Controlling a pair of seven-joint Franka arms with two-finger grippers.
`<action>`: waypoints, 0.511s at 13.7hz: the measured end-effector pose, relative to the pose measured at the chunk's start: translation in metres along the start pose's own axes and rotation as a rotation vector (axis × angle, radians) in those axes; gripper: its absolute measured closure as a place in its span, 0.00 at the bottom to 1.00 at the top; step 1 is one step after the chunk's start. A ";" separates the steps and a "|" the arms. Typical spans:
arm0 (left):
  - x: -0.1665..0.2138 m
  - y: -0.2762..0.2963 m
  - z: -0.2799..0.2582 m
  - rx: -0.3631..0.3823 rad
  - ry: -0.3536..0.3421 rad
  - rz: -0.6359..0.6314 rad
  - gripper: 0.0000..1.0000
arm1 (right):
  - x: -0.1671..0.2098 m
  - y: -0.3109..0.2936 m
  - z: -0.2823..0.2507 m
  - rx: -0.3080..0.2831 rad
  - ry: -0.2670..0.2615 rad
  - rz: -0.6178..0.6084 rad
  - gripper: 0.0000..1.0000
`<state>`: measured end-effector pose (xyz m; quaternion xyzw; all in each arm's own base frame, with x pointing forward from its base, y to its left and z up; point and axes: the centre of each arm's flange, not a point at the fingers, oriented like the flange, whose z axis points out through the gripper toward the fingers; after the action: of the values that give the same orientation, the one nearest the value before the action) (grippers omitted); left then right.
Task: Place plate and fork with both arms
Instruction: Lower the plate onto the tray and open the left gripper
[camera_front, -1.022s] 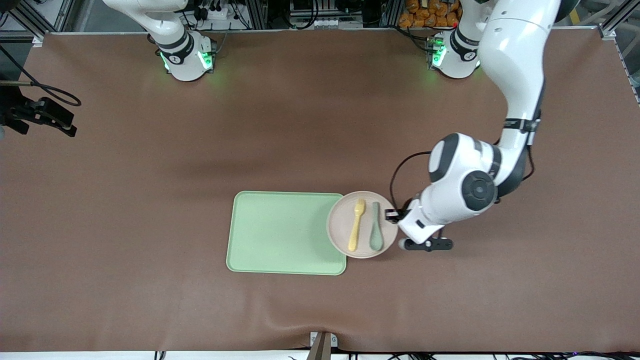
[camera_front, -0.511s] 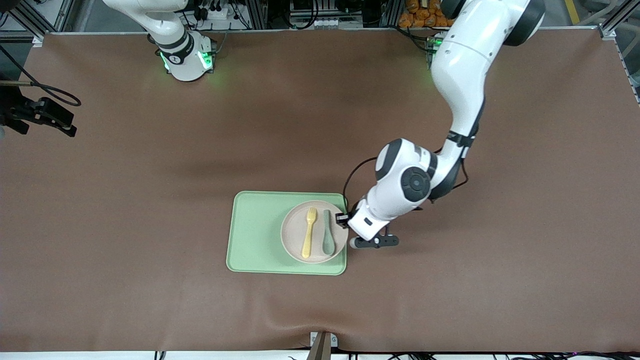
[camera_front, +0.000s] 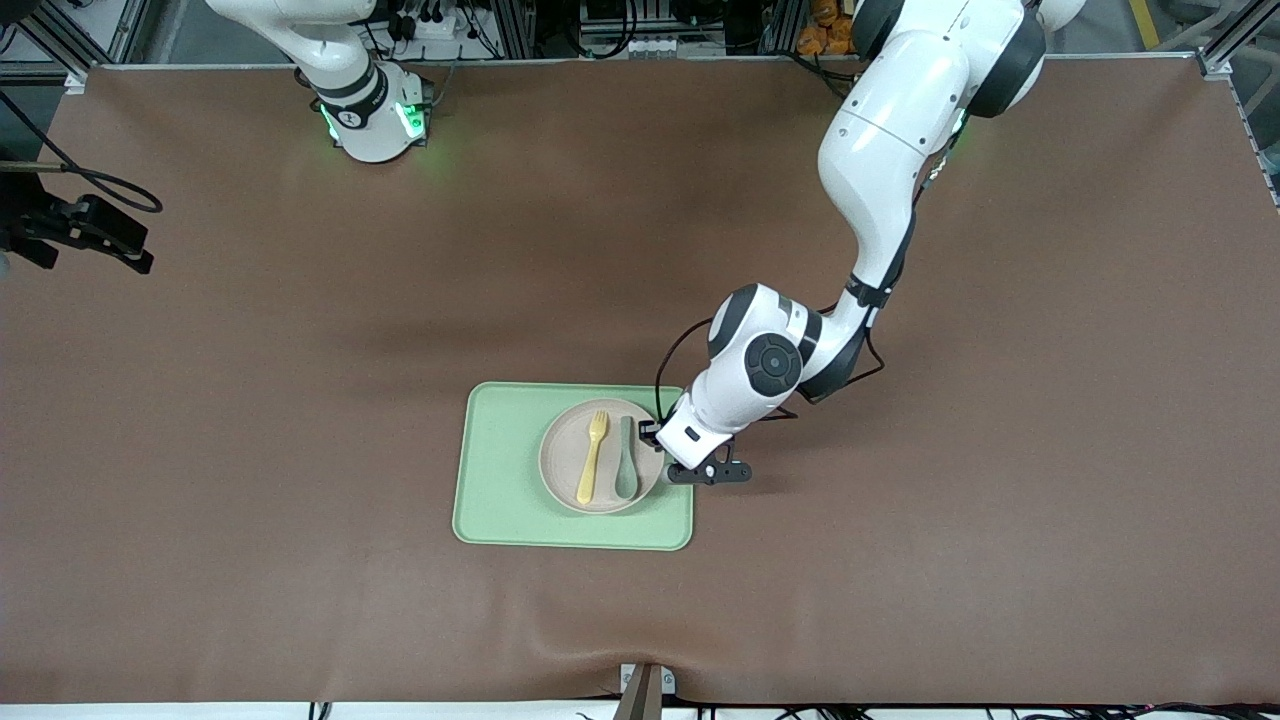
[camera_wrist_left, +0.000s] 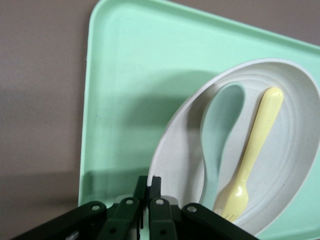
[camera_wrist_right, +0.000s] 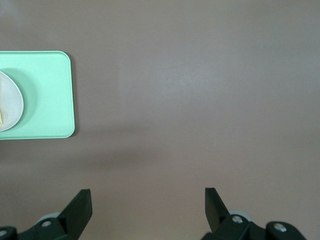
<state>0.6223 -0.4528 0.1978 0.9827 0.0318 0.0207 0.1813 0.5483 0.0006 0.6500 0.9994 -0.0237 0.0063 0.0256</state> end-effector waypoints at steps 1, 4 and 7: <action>-0.002 0.000 0.005 -0.001 0.004 0.002 0.95 | 0.000 0.000 0.000 0.000 0.000 0.000 0.00; -0.009 0.006 0.013 -0.002 0.006 0.013 0.95 | 0.000 0.000 0.000 0.000 -0.001 0.000 0.00; -0.009 0.004 0.015 0.001 0.006 0.012 0.78 | 0.000 0.000 0.001 0.000 -0.001 0.000 0.00</action>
<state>0.6147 -0.4624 0.1853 0.9828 0.0264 0.0249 0.1808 0.5488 0.0006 0.6492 0.9994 -0.0237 0.0055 0.0256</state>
